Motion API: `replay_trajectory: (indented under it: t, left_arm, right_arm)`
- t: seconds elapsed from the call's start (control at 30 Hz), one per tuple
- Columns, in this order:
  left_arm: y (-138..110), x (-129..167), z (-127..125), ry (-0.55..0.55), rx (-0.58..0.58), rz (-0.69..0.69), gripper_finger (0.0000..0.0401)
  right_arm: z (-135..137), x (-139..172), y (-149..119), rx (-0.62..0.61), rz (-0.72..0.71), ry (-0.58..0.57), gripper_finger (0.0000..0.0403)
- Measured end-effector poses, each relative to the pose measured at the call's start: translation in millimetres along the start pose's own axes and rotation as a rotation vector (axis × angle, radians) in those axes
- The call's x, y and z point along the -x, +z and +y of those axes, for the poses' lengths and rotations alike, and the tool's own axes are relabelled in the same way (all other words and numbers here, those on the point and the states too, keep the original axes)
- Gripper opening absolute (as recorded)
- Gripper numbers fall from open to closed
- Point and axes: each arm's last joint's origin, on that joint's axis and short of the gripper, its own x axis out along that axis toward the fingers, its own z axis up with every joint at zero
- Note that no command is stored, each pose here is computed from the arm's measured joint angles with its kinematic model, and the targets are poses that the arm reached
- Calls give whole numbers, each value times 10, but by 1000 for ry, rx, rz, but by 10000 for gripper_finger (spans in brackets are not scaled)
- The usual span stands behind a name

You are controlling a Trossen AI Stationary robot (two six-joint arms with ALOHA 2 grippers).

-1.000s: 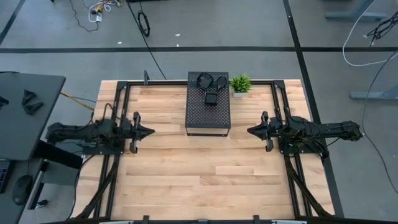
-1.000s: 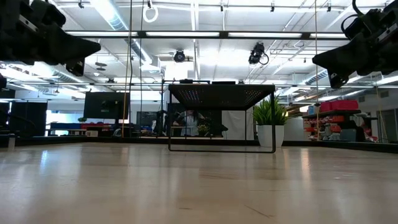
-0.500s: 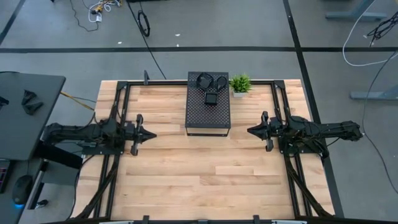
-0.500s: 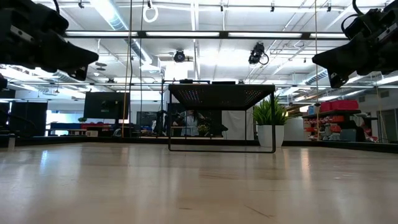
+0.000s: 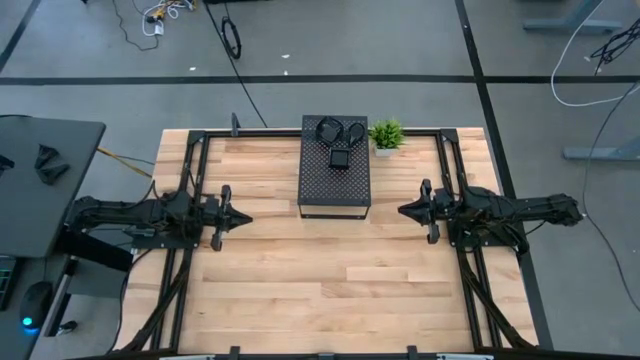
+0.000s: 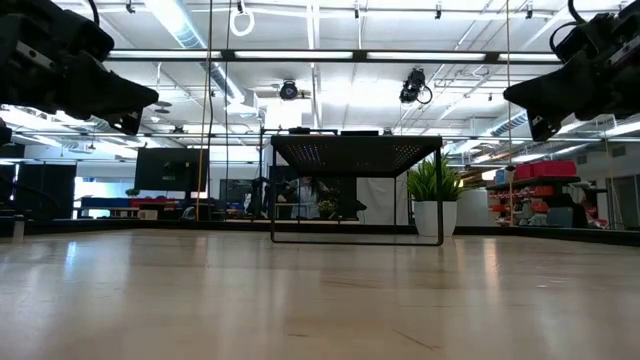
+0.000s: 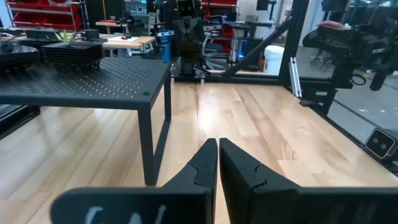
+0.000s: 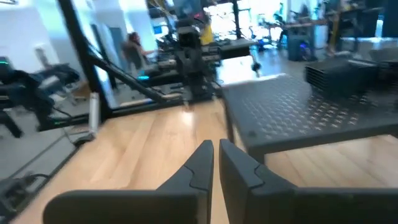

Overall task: Pick & Place Mini shaped plates
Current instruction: Return to Home Position

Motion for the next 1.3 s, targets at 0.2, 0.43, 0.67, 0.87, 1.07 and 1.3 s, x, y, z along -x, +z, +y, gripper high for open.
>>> replay_trajectory:
  t: [0.2, 0.43, 0.67, 0.87, 1.07, 1.3]
  left_arm:
    - [4, 1, 0, 2, 0, -5, 23]
    - [1, 1, 1, 3, -1, -1, 23]
    - [2, 1, 1, 3, 0, -2, 22]
    - [2, 1, 1, 3, 0, -3, 23]
    - [3, 1, 1, 3, 0, -3, 23]
    - [3, 1, 1, 2, -1, -4, 23]
  right_arm:
    - [71, 50, 80, -8, -89, 78, 32]
    - [90, 51, 53, 102, -64, 120, 32]
    - [74, 46, 19, 104, -29, 129, 32]
    - [58, 45, 30, 103, -40, 111, 32]
    - [56, 29, 7, 105, -12, 109, 32]
    - [56, 30, 11, 105, -16, 109, 32]
